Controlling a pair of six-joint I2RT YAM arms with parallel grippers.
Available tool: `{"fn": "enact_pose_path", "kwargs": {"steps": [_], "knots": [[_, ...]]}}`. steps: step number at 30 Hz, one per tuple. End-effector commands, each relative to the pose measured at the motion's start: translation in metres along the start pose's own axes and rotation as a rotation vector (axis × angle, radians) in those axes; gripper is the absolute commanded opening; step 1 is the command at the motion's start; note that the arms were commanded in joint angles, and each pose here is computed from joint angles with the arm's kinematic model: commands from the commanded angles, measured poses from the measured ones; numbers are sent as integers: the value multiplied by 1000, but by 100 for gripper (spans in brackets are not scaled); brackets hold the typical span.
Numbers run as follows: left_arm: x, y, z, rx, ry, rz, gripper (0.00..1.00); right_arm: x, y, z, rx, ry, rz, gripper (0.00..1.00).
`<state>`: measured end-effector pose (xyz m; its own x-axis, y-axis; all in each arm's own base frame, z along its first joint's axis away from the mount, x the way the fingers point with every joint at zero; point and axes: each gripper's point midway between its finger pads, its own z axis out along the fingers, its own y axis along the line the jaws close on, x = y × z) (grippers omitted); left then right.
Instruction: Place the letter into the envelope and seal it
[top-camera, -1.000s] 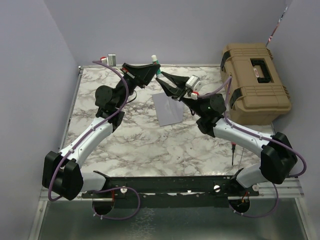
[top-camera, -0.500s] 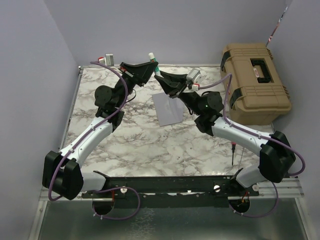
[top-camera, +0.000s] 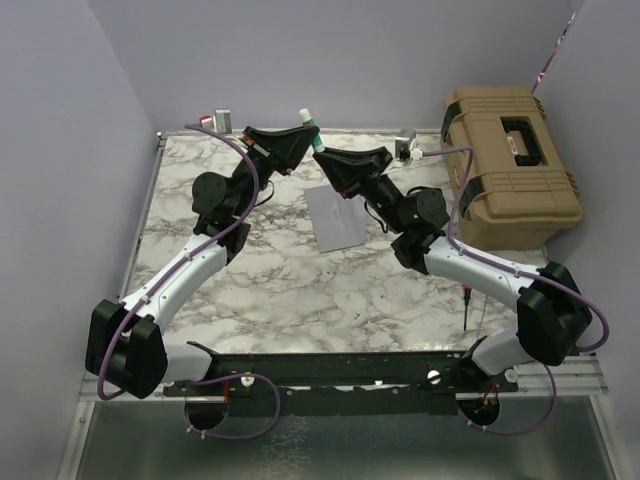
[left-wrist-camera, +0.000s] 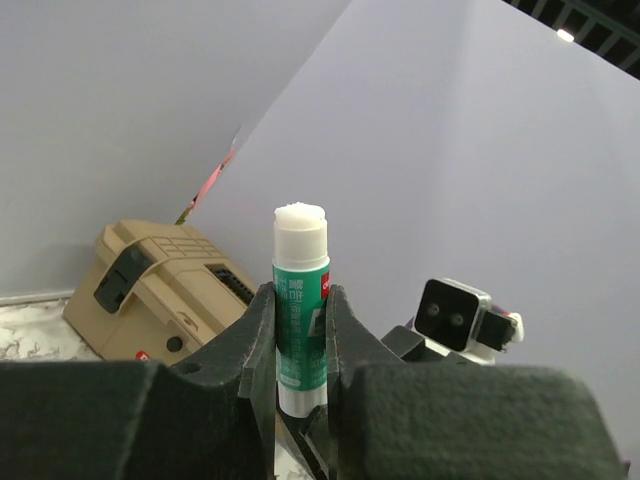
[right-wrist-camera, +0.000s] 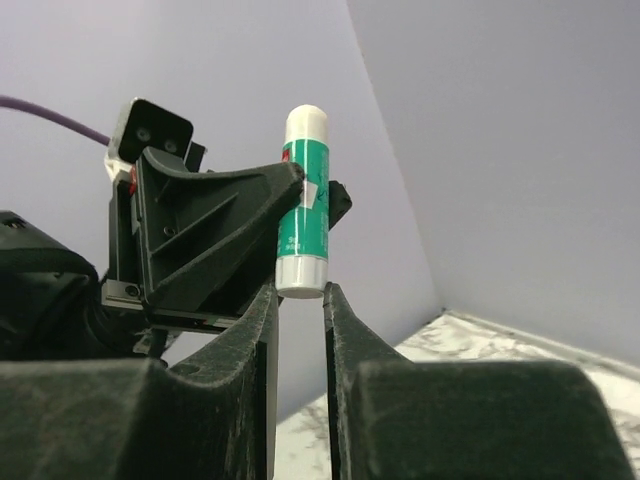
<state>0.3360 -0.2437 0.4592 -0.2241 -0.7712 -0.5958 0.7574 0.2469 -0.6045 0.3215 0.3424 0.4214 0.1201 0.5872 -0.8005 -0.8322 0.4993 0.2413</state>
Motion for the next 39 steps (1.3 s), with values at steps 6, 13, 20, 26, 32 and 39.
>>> {"fn": "enact_pose_path", "kwargs": {"steps": [6, 13, 20, 26, 32, 39], "knots": [[2, -23, -10, 91, 22, 24, 0, -50, -24, -12, 43, -198, 256, 13], [0, -17, -8, 63, 9, -3, 0, -26, -8, -8, -116, -11, -217, 48], [-1, -14, -6, 46, 3, -16, 0, -37, -21, -8, -101, -39, -568, 67], [-3, -14, -4, 41, -1, -29, 0, -31, -9, 0, -195, -48, -622, 64], [-2, -12, -2, 38, -1, -42, 0, -27, -3, 6, -236, -72, -620, 60], [-3, -11, -2, 32, -7, -47, 0, -15, 1, 11, -274, -58, -614, 62]]}}
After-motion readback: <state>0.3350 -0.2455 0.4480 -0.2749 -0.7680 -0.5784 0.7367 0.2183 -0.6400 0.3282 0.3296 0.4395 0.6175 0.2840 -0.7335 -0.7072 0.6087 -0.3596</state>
